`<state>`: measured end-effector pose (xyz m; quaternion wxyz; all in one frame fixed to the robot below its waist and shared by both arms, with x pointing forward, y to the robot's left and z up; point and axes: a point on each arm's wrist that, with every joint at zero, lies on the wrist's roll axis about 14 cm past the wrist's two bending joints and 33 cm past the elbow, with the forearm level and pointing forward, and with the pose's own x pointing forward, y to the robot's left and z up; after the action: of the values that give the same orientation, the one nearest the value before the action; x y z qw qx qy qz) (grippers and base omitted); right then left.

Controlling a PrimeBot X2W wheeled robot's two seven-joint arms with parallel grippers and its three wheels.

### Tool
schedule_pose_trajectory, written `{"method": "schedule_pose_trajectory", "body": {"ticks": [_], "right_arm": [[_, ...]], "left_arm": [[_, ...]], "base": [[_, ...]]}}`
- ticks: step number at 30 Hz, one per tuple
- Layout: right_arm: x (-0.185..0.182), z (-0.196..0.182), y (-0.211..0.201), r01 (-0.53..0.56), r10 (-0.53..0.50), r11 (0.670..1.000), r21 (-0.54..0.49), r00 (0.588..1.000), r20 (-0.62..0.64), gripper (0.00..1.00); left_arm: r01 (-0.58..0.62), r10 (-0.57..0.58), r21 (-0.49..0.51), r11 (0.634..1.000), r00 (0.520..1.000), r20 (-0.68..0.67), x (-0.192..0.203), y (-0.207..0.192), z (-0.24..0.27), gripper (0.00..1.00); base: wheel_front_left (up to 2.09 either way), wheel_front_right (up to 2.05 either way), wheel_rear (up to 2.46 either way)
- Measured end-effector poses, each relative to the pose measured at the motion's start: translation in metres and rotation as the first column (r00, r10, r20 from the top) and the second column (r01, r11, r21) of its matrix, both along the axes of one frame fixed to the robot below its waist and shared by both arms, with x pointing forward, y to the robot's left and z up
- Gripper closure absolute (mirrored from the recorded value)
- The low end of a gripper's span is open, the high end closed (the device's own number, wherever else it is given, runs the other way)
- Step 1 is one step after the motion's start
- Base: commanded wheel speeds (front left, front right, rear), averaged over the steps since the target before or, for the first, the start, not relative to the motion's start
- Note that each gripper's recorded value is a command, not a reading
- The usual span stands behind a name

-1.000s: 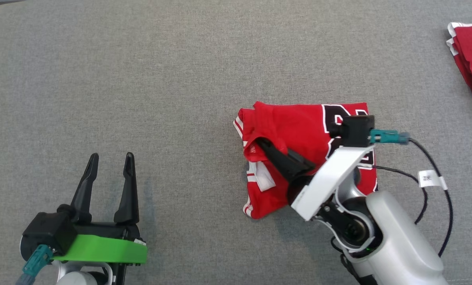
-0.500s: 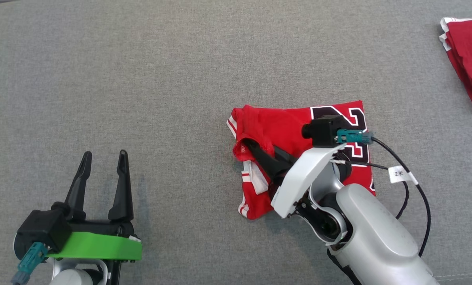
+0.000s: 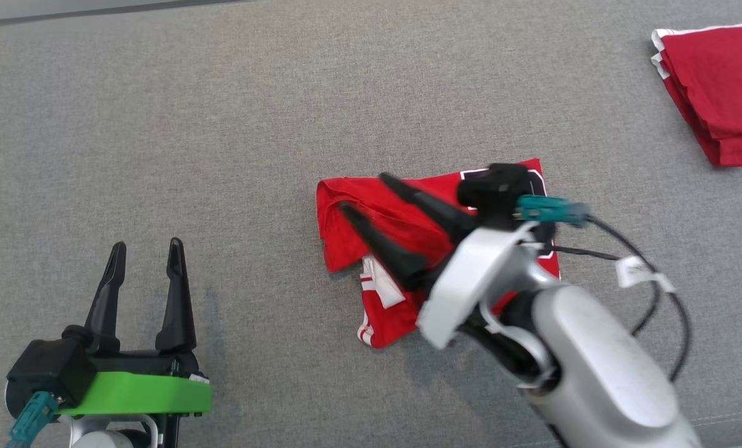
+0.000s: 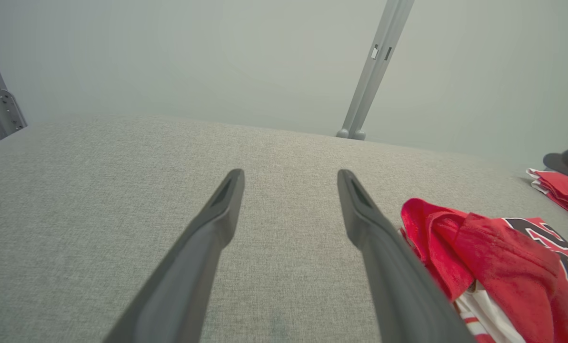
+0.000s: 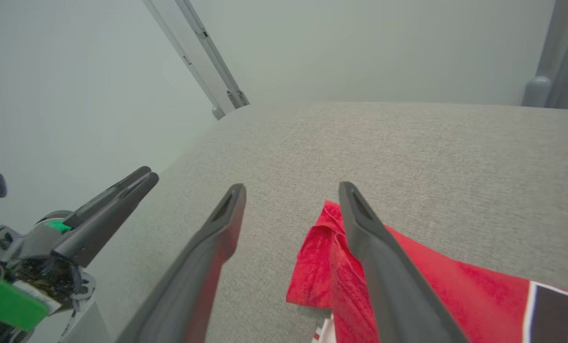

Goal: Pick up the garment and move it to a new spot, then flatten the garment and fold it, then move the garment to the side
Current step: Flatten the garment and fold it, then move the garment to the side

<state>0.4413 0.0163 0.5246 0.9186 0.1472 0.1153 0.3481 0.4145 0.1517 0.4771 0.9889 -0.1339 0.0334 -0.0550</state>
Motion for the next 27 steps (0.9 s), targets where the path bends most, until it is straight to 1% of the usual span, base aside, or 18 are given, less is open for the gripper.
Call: {"method": "schedule_pose_trajectory", "body": {"ticks": [2, 4, 5, 8, 11, 12, 14, 16, 20, 23, 27], "right_arm": [[0.007, 0.003, -0.027, 0.072, -0.072, 0.997, -0.021, 0.997, 0.022, 0.00], [0.014, -0.007, -0.066, 0.175, -0.175, 0.983, -0.047, 0.984, -0.001, 0.00], [0.014, -0.016, -0.087, 0.220, -0.222, 0.972, -0.085, 0.975, -0.010, 0.00], [0.014, -0.037, -0.139, 0.338, -0.348, 0.931, -0.135, 0.936, -0.057, 0.00], [0.009, -0.059, -0.167, 0.395, -0.415, 0.906, -0.149, 0.900, -0.134, 0.00], [0.007, -0.065, -0.173, 0.401, -0.424, 0.902, -0.161, 0.894, -0.148, 0.00], [0.007, -0.074, -0.174, 0.399, -0.423, 0.904, -0.152, 0.887, -0.187, 0.00], [0.005, -0.085, -0.177, 0.390, -0.422, 0.903, -0.180, 0.882, -0.209, 0.00], [0.002, -0.108, -0.171, 0.375, -0.407, 0.913, -0.161, 0.861, -0.304, 0.00], [0.003, -0.115, -0.160, 0.367, -0.377, 0.925, -0.100, 0.846, -0.377, 0.00], [0.005, -0.115, -0.142, 0.330, -0.304, 0.944, -0.021, 0.844, -0.442, 0.00]], "left_arm": [[-0.002, 0.002, -0.003, 1.000, 1.000, 0.008, 0.001, 0.000, 0.003, 0.00], [-0.009, 0.009, 0.004, 1.000, 1.000, 0.017, 0.002, 0.001, 0.005, 0.00], [-0.012, 0.012, 0.005, 1.000, 1.000, 0.019, 0.002, 0.002, 0.006, 0.00], [-0.023, 0.023, 0.009, 1.000, 1.000, 0.019, 0.000, 0.005, 0.005, 0.00], [-0.035, 0.035, 0.009, 0.999, 0.999, 0.006, 0.000, 0.008, 0.001, 0.00], [-0.039, 0.039, 0.009, 0.999, 0.999, 0.002, -0.001, 0.009, 0.000, 0.00], [-0.046, 0.046, 0.010, 0.999, 0.999, -0.006, -0.001, 0.010, -0.003, 0.00], [-0.051, 0.051, 0.012, 0.999, 0.999, -0.014, -0.002, 0.012, -0.005, 0.00], [-0.054, 0.055, 0.012, 0.998, 0.998, -0.023, -0.004, 0.014, -0.009, 0.00], [-0.055, 0.055, 0.018, 0.998, 0.998, -0.024, -0.006, 0.015, -0.009, 0.00], [-0.058, 0.059, 0.021, 0.998, 0.998, -0.017, -0.008, 0.017, -0.007, 0.00]], "base": [[0.00, 0.00, 0.00], [0.00, 0.00, 0.00], [0.00, 0.00, 0.00], [0.00, 0.00, 0.00], [0.00, 0.00, 0.00], [0.00, 0.00, 0.00], [0.00, 0.00, 0.00], [0.00, 0.00, 0.00], [0.00, 0.00, 0.00], [0.00, 0.00, 0.00], [0.00, 0.00, 0.00]]}}
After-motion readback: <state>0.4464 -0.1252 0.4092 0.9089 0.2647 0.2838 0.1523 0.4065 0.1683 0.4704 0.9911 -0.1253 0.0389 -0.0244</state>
